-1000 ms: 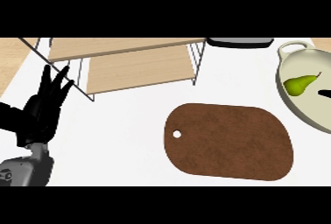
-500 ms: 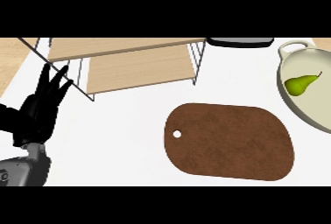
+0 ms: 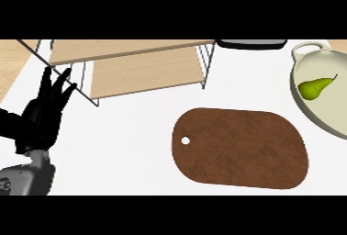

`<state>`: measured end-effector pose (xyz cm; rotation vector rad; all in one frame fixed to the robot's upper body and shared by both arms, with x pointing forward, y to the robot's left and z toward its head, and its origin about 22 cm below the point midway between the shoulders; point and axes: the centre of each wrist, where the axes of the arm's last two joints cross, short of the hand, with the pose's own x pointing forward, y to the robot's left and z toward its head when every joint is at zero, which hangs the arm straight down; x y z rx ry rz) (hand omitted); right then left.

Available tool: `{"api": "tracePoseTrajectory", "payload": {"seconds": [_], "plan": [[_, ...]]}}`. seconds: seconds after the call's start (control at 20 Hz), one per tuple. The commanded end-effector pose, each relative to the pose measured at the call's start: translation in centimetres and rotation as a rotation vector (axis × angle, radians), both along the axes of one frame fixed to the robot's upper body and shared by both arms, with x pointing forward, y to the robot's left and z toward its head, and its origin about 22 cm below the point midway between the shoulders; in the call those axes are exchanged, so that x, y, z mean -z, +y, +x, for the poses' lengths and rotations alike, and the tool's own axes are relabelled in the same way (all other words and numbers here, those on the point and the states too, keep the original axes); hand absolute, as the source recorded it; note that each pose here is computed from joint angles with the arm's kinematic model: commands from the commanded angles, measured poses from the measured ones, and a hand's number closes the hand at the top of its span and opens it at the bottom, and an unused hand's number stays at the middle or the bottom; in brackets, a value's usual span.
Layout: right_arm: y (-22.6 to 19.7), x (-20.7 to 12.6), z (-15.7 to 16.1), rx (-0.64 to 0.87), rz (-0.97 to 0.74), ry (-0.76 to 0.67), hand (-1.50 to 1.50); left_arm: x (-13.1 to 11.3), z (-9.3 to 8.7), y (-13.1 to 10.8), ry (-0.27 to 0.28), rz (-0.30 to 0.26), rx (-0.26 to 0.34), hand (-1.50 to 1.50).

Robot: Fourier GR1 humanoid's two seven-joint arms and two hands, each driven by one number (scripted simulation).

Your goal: Pick the pear from the cutting board and place it in the pot

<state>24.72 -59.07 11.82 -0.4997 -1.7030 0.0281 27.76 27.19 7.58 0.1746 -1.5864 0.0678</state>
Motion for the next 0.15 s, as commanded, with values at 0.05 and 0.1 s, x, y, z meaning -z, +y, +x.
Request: {"api": "tracePoseTrajectory", "payload": {"seconds": [0.05, 0.1], "plan": [[-0.8, 0.2, -1.5, -0.080, 0.016, -0.031, -1.50, -0.5, 0.9, 0.3, -0.045, 0.010, 0.025, 0.00], [-0.9, -0.2, -1.4, -0.061, 0.031, -0.031, -1.50, -0.3, 0.2, -0.7, -0.036, -0.003, 0.019, 0.00]]}}
